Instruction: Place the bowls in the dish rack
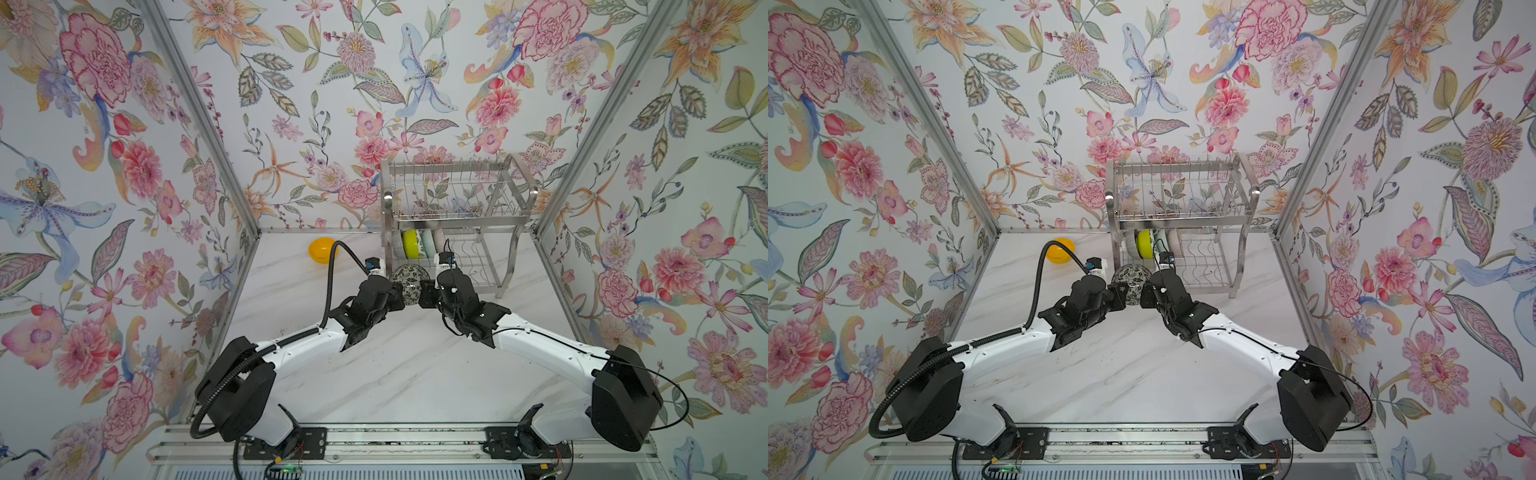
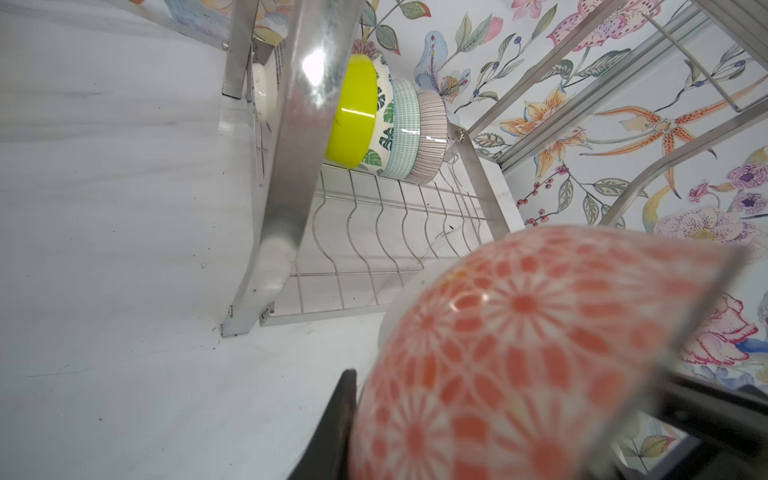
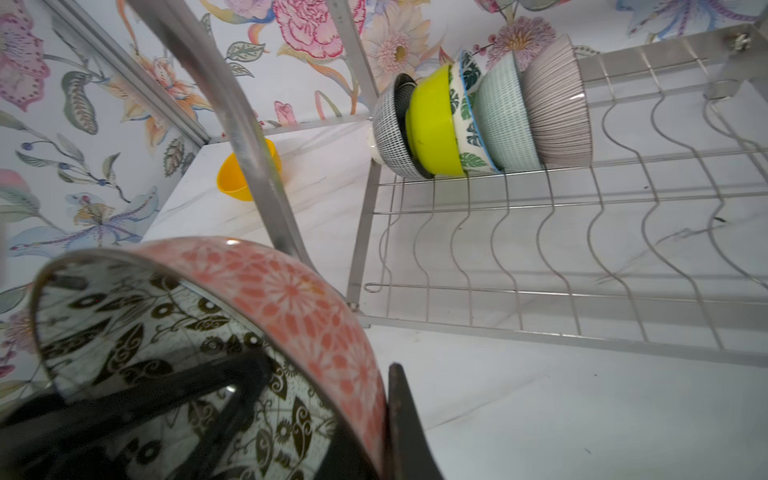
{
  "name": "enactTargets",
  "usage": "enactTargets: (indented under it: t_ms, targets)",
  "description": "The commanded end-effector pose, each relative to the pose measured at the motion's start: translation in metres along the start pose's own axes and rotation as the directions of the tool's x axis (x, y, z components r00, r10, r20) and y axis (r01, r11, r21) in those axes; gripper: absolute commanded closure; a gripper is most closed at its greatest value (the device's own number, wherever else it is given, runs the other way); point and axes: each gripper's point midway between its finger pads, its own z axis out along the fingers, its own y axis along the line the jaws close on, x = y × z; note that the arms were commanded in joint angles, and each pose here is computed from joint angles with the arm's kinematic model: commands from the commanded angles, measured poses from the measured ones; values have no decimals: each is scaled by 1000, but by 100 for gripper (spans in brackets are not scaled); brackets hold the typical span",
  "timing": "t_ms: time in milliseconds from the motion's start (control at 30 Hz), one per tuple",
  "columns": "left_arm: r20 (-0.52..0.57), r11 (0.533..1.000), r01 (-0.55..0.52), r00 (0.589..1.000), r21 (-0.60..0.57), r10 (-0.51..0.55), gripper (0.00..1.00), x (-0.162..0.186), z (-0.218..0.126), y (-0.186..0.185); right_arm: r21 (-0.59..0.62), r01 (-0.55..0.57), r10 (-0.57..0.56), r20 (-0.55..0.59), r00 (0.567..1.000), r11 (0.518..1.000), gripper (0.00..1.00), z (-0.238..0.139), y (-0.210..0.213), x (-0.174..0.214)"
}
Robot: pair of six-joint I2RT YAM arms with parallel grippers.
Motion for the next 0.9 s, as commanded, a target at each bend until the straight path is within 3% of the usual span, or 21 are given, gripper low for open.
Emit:
enactTargets:
  t_ms: [0, 67, 233, 433, 533, 700, 867]
  targets:
    - [-9, 999, 17, 1000, 30, -17, 75, 4, 0, -4, -128, -35, 49, 109, 993, 991, 100, -17, 31, -35]
    - [-10, 999, 17, 1000, 31, -16, 76, 4, -1, -5, -128, -34, 48, 110, 993, 991, 100, -17, 31, -35]
    - [11, 1000, 17, 1000, 26, -17, 98, -1, -6, -4, -105, -35, 46, 102, 994, 994, 100, -14, 29, -33]
    - [20, 1000, 15, 1000, 7, -16, 100, -2, -10, 1, -75, -48, 54, 83, 995, 996, 100, -11, 25, -30]
    - [22, 1000, 9, 1000, -3, -9, 100, -2, -10, 3, -79, -57, 62, 65, 996, 995, 95, -9, 25, -25]
    - [37, 999, -11, 999, -37, 13, 100, -7, -11, 7, -114, -91, 95, 27, 995, 989, 73, -7, 29, -21]
    - [61, 995, -43, 997, -94, 48, 100, -16, -10, 12, -173, -178, 178, -15, 984, 969, 58, -7, 28, -26]
